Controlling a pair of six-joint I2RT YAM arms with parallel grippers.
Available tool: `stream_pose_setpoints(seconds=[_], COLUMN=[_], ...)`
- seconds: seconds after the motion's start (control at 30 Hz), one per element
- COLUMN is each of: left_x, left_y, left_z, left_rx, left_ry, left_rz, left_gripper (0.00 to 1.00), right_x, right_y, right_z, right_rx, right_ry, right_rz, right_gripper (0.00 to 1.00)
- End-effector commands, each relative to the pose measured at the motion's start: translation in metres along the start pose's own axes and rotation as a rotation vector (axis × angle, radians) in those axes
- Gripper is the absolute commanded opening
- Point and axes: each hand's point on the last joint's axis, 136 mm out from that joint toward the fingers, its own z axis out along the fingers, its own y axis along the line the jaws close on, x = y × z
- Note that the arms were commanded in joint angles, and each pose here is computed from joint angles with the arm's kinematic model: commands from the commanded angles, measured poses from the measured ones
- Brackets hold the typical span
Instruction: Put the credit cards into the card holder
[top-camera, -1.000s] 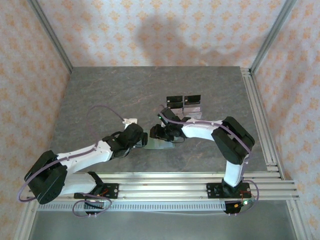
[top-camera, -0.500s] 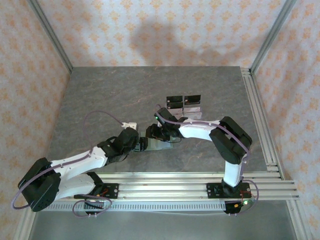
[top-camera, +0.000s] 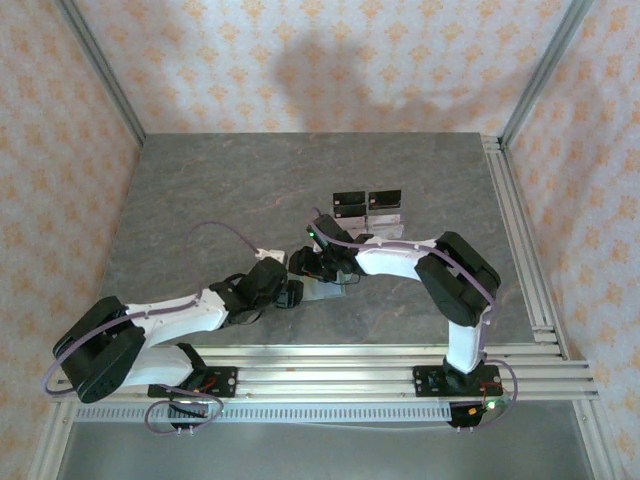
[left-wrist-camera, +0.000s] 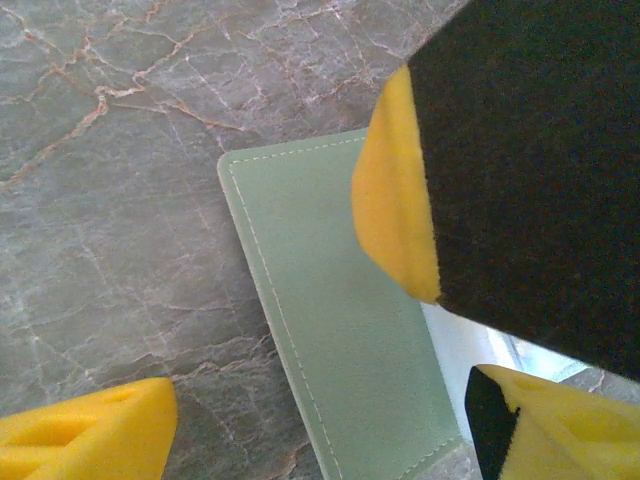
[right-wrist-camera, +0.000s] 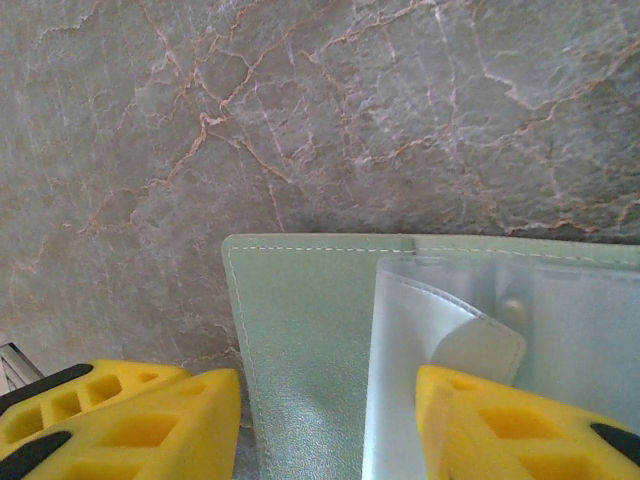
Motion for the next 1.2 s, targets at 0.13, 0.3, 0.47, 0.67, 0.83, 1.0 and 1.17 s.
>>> stream_pose_setpoints(seconds=[0.13,0.3,0.47,0.67,0.83,1.0,1.17], left_x=[-0.014,-0.006,-0.001,-0.002,-0.007,-0.007,-0.008], left_y=[-0.015,-0.01,0.002,0.007,0.011,0.022,0.039], left_z=[0.006,0.014,0.016,0.012,0.002,-0.008,-0.023], left_rx=[-0.005,-0.056,-0.123,-0.145,-0.157,-0.189,-0.236], left_ry=[-0.039,-0.018,-0.011,-0.018,-0.045,-0.067,-0.107], left_rz=[0.034,0.051,0.059,0.063,0.059,0.059,0.041], left_gripper=[0.77,0.76,0.76,0.75,0.76,0.76,0.77], right_x=[-0.007,-0.012,-0.023,-0.032,-0.028,-0.021,-0.018], right_y=[0.015,0.023,0.033,0.024,0.001,-0.009,-0.012], right_z=[0.0,-0.006,-0.026,-0.055,-0.054,-0.043,-0.037], right_rx=[-0.035,-0.046,-0.063,-0.046,-0.002,0.004,0.004], right_ry=[-0.016,-0.028,-0.082,-0.148,-0.144,-0.118,-0.101], right_rz=[-0.007,-0.017,-0.024,-0.014,0.007,0.027,0.027], right_gripper=[0.49,0.49,0.51,0.53,0.55,0.58,0.59])
